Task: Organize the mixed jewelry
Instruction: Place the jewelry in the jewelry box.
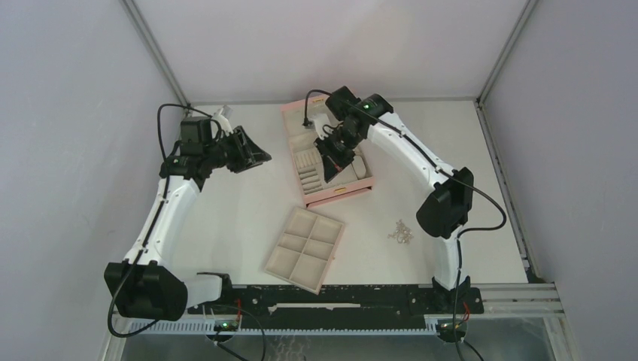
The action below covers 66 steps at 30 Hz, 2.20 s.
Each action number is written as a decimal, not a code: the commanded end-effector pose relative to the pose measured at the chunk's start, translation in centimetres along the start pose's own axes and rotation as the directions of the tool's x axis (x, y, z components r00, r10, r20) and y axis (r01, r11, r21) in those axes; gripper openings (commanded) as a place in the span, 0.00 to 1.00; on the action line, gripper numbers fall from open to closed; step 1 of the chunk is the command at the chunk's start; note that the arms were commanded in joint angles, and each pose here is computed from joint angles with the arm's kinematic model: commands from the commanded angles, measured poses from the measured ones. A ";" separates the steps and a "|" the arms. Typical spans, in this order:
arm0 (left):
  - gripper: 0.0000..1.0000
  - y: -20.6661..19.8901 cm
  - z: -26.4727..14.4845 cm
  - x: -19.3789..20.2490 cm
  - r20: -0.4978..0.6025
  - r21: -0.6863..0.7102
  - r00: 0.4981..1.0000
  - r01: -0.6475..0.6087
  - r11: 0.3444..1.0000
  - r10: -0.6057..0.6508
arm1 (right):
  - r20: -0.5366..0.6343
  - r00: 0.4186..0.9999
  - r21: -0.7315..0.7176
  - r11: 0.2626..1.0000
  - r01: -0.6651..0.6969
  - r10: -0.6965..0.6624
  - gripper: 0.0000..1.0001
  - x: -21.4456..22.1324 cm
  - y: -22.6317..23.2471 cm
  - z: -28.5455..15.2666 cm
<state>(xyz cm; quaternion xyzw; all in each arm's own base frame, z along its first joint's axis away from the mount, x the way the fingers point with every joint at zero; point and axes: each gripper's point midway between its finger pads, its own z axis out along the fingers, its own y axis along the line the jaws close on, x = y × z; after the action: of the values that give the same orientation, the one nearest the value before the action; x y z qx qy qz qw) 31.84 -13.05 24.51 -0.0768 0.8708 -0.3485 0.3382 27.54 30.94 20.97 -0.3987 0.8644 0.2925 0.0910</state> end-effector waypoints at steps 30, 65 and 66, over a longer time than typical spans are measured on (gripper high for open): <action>0.45 -0.2 0.1 -0.3 0.014 0.023 0.999 -0.032 0.999 0.032 | -0.110 0.993 0.365 0.928 0.076 -0.038 0.00 -1.8 -9.1 7.3; 0.45 -0.3 0.2 -0.4 0.013 0.026 0.999 -0.034 0.999 0.034 | -0.168 0.985 0.399 0.916 0.044 0.026 0.00 0.9 -10.7 6.2; 0.45 -0.3 0.2 -0.4 0.012 0.027 0.999 -0.034 0.999 0.033 | -0.169 0.985 0.401 0.915 0.043 0.028 0.00 1.0 -10.7 6.2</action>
<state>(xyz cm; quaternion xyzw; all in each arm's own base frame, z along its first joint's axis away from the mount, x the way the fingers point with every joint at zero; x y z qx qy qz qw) 31.98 -13.07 24.42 -0.0766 0.8708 -0.3486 0.3382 34.57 30.01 9.66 -0.3963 0.9089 0.0889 0.0945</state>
